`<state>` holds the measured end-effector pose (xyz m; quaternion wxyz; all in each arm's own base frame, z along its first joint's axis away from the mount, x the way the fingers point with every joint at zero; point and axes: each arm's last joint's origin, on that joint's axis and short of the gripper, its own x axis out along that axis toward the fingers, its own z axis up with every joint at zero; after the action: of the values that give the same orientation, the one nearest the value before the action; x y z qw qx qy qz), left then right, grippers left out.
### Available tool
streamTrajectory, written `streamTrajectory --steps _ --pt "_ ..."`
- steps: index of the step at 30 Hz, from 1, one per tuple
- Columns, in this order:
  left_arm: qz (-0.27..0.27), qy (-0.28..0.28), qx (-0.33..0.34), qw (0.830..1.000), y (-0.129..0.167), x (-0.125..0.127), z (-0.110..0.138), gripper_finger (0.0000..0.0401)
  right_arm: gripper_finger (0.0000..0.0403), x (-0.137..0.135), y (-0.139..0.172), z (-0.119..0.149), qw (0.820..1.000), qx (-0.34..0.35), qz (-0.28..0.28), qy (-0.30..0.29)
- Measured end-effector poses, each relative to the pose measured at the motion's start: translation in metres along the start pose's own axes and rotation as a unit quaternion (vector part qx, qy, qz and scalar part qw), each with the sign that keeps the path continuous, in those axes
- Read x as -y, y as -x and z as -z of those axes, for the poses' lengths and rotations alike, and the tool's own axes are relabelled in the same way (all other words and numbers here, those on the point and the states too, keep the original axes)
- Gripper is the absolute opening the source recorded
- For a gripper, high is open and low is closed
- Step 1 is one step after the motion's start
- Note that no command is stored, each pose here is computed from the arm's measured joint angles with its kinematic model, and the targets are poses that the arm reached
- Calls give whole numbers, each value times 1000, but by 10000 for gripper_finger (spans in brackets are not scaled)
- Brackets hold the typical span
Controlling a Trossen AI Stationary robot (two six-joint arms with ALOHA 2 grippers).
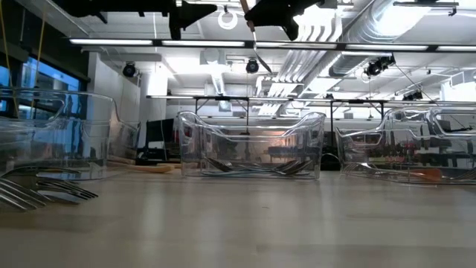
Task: Sort silverware by color (type)
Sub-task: Put the light orange fork into the bottom left transparent bin
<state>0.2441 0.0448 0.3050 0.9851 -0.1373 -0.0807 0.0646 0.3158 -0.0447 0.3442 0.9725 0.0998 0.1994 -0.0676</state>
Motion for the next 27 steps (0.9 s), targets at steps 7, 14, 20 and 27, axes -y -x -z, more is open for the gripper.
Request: streamTrajectory --steps 7,14,20,27 --pt "14 5 27 1000 -14 0 9 244 28 -2 -24 1 999 25 -31 8" --pt "29 8 21 999 -32 4 21 241 28 -1 -33 4 999 27 -39 8" --pt "32 -1 23 999 -42 7 17 203 28 0 -34 4 999 24 -42 7" --pt "8 -19 -1 1000 -39 3 17 54 29 -1 -34 4 999 23 -44 8"
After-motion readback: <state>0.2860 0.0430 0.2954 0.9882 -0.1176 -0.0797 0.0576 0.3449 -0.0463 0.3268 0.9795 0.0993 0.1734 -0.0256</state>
